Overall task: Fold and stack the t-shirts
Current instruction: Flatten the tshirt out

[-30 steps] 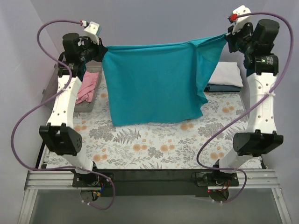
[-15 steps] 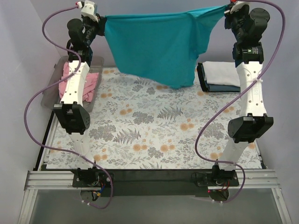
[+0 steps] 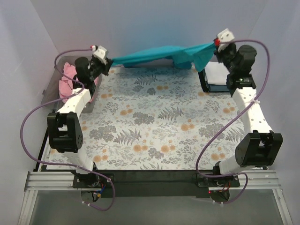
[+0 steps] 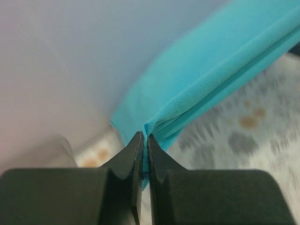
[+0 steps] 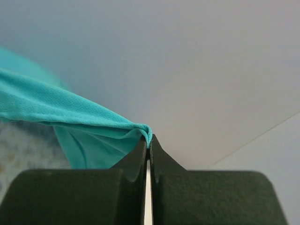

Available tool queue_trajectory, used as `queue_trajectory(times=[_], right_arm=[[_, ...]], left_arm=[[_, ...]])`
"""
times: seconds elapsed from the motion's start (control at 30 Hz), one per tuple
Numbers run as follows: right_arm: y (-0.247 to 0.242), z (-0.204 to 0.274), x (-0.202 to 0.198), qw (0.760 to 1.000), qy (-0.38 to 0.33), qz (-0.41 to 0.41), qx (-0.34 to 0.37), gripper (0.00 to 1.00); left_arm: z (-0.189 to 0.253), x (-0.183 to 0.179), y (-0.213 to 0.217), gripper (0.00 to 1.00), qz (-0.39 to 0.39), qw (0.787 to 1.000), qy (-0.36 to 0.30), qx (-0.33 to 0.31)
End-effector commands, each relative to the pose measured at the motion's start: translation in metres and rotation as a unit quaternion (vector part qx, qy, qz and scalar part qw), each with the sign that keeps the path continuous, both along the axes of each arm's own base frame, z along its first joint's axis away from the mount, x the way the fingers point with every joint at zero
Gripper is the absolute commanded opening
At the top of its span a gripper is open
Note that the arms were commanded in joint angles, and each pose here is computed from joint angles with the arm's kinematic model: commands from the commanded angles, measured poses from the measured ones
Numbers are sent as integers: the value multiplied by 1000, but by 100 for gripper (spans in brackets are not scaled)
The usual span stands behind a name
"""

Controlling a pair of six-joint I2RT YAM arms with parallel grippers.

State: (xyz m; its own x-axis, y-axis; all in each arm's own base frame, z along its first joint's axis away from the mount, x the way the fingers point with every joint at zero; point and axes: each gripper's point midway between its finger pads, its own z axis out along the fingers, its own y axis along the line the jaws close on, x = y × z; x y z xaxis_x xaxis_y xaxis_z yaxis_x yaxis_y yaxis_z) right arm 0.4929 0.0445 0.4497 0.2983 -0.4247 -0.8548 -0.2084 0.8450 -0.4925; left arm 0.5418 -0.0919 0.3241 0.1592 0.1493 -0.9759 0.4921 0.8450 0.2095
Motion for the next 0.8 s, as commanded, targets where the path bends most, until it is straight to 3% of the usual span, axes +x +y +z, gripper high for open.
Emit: queue_trajectory(times=[0.0,0.03,0.2,0.43,0.47,0.57,0.6,0.77], right_arm=[[4,-50,-14,996,18,3,-84,1],[4,-86,-19,994,53,7,-96,1],[6,-146,-51,983,105,31,-150,1],[17,-233,-94,939,239,105,-224,1],[19,-238,-100,930,249,119,-243,1],[20,-258,-132,902,300,154,-270,1],[18,-274,-149,884,324,172,-290,1],[25,-313,-223,835,358,233,-346,1]], left_arm=[[-51,-31,1,0,-40,996,33,68],[-83,-42,0,0,-47,994,66,72],[-160,-83,-1,0,-81,977,156,118],[-215,-134,0,0,-121,946,262,147],[-224,-151,0,0,-136,933,297,153],[-232,-178,2,0,-180,912,310,201],[-241,-207,2,0,-205,892,348,204],[-261,-292,4,4,-305,841,363,261]])
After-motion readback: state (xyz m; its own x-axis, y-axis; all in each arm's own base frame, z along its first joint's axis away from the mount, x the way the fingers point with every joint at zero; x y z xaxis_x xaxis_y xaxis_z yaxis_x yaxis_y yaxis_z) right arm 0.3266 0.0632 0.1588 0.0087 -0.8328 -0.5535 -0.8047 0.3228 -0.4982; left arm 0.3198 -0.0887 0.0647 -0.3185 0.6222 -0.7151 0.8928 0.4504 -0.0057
